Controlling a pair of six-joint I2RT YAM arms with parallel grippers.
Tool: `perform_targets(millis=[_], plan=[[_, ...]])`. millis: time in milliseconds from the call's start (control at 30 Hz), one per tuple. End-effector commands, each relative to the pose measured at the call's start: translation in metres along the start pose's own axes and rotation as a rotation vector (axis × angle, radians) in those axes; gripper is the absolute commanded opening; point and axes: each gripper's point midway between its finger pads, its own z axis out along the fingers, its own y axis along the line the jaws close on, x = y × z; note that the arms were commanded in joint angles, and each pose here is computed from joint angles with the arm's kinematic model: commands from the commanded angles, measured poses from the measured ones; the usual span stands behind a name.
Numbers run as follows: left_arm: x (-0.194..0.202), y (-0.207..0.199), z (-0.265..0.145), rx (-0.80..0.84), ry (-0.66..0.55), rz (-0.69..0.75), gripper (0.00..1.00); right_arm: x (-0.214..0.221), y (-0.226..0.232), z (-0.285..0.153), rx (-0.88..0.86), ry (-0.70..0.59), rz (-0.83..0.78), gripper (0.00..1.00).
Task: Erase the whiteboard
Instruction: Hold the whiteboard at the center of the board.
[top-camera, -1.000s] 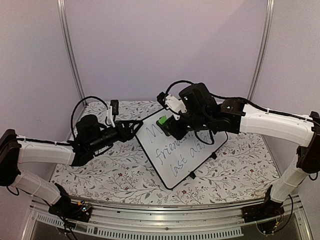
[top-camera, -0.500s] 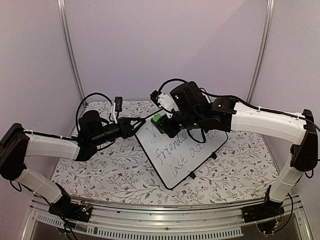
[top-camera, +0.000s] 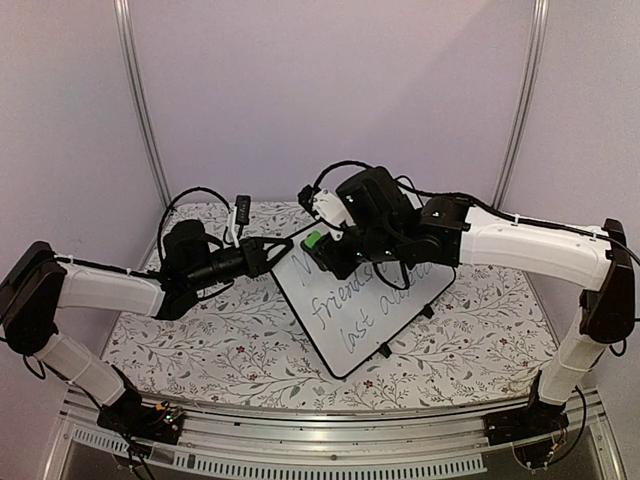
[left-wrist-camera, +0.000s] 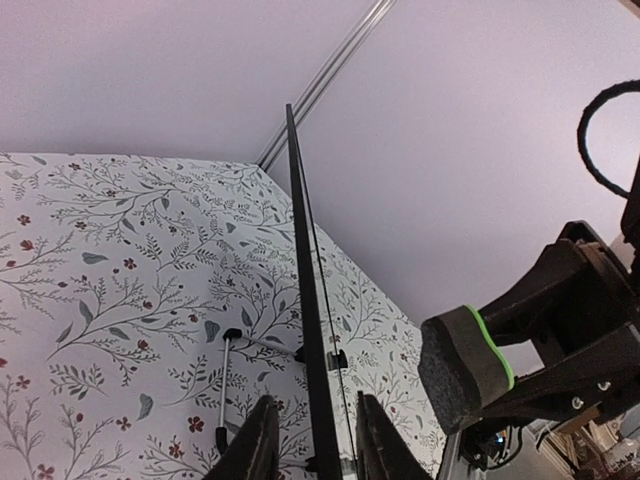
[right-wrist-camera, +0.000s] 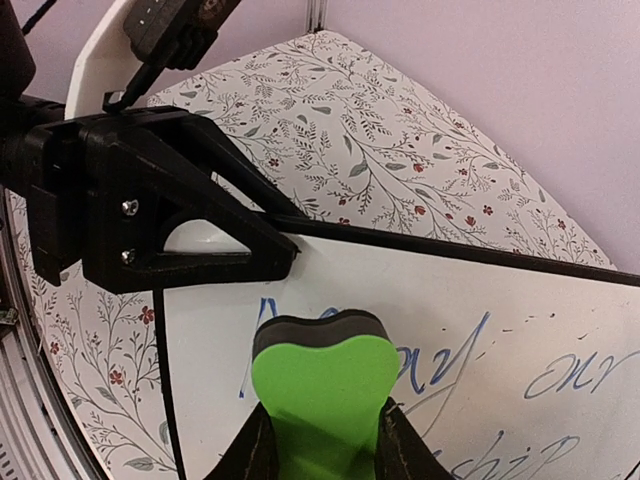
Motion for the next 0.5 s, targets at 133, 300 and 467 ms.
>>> perform_targets(millis=[133, 300, 467], plan=[[-0.011, -0.004, 0.000, 0.015, -0.020, -0.027, 0.14, 0.001, 0.011, 0.008, 0.009, 0.017, -0.010, 0.32], [-0.011, -0.006, -0.001, 0.022, -0.020, -0.040, 0.04, 0.002, 0.016, 0.009, 0.009, 0.020, -0.015, 0.31], [-0.011, -0.008, -0.001, 0.020, -0.024, -0.028, 0.00, 0.001, 0.019, 0.009, 0.010, 0.018, -0.010, 0.31]])
